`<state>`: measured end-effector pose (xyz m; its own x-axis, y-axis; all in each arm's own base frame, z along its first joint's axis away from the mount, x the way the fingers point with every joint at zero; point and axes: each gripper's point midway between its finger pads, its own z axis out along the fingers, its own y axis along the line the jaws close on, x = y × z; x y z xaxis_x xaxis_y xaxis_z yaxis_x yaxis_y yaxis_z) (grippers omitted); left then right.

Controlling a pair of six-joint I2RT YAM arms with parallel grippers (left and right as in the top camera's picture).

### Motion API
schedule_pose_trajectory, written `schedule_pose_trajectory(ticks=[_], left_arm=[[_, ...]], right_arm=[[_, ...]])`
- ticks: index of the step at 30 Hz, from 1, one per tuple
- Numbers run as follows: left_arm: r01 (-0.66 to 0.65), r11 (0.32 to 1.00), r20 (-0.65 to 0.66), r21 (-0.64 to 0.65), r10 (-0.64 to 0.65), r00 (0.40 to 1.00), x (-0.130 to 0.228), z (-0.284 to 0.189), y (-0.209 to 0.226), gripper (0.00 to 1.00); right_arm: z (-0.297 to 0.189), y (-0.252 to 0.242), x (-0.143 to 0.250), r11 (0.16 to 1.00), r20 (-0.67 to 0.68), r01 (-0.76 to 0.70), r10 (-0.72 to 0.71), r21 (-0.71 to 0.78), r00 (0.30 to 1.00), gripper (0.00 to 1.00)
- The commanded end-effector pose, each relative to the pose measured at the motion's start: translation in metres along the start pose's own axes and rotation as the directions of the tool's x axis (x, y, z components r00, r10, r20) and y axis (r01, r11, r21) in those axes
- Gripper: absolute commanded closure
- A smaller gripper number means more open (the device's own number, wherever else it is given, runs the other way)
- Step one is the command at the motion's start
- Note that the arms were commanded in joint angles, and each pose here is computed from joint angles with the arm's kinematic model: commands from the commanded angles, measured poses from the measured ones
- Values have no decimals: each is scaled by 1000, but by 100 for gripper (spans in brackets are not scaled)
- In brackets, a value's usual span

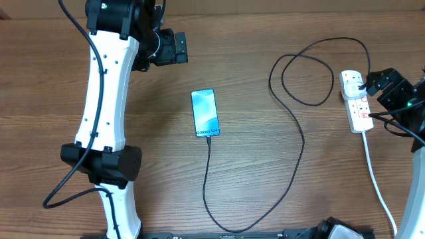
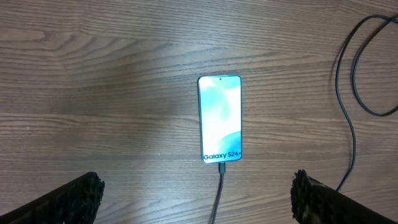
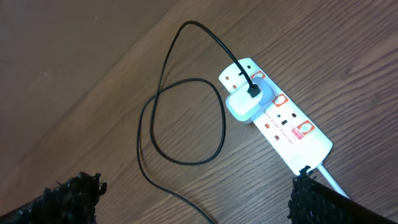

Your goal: Plug charger to phone and switch on socket

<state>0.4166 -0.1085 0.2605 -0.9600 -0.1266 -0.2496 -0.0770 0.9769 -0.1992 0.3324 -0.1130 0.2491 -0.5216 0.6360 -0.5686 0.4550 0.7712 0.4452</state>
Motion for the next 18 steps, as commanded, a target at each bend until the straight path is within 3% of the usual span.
schedule_pose_trajectory(ticks=[1,4,9,18], left_arm=[[-31,999,58,-40,33,998,-4,-16,4,0],[-23,991,137,-130,41,990,-17,-25,19,0],[-10,991,294,-131,48,955,-30,-52,20,0],[38,979,429,-200,52,902,3,-57,54,0]], right_arm=[[-3,1,-8,1000,23,0,0,8,1000,0],[-3,1,-8,1000,23,0,0,8,1000,0],[-3,1,-8,1000,23,0,0,8,1000,0],[-3,1,-8,1000,23,0,0,8,1000,0]])
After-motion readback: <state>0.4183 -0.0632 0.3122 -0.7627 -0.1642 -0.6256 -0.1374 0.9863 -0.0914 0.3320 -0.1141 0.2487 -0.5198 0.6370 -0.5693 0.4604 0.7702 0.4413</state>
